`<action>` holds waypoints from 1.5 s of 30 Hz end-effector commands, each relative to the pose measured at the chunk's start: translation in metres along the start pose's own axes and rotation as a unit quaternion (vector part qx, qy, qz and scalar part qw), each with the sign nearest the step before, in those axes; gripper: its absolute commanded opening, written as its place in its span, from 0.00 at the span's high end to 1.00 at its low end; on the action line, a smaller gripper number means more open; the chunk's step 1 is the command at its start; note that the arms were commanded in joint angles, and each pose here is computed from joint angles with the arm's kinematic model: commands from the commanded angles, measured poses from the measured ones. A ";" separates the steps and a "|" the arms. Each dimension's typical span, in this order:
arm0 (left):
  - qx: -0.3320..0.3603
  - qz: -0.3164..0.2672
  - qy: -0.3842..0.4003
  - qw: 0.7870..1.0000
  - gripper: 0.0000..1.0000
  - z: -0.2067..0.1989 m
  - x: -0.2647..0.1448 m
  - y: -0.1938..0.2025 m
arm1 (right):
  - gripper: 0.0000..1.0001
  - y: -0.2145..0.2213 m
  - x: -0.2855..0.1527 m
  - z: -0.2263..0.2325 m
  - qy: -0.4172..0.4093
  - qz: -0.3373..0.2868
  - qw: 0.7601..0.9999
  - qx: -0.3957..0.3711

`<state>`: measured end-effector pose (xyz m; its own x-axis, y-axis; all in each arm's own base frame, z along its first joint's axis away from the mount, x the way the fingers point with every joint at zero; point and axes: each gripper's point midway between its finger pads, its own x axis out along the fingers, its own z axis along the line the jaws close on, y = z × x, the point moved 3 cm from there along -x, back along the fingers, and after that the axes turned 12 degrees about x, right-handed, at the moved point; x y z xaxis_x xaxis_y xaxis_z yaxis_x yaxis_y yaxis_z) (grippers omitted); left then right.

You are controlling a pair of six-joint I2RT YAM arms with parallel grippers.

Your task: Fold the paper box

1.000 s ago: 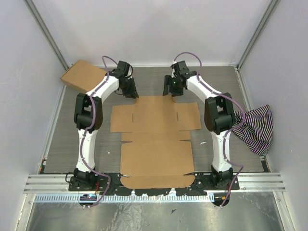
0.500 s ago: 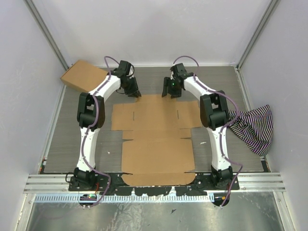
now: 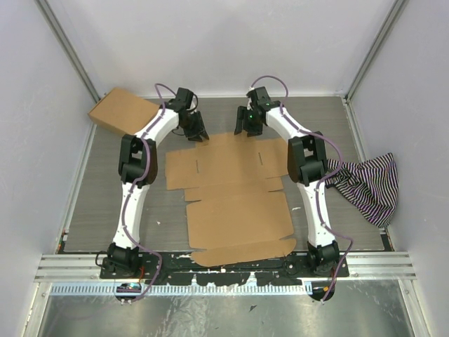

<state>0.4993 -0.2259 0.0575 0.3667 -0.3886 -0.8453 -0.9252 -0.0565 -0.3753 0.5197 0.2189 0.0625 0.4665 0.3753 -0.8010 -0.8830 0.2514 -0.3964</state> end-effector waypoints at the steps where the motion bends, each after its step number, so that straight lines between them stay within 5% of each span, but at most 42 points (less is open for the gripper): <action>1: -0.005 0.025 -0.006 1.000 0.56 0.004 0.010 0.012 | 0.36 0.004 0.005 -0.002 -0.001 0.011 1.000 -0.006; 22: -0.017 0.045 -0.063 0.997 0.67 0.026 0.031 0.002 | 0.38 -0.008 0.012 -0.004 -0.013 0.001 1.000 0.023; 27: -0.010 0.005 -0.057 0.998 0.59 0.023 -0.007 -0.019 | 0.37 -0.038 -0.010 0.011 -0.039 -0.046 0.998 -0.002; 34: -0.006 -0.087 -0.043 0.995 0.47 0.020 -0.105 -0.042 | 0.31 -0.084 -0.113 0.037 -0.058 -0.155 0.986 -0.031; 38: -0.004 -0.094 -0.043 0.995 0.46 0.014 -0.152 -0.019 | 0.28 -0.070 -0.167 0.032 -0.039 -0.169 0.984 -0.036; 45: -0.037 -0.075 -0.012 0.996 0.40 0.025 -0.159 0.093 | 0.26 0.048 -0.172 -0.045 0.061 -0.082 0.995 0.003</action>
<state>0.4007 -0.1397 0.1805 0.5325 -0.3035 -0.7902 -0.8461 -0.1655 -0.5066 0.4460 0.1466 0.2126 0.6779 0.3156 -0.6639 -0.7348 0.3169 -0.5997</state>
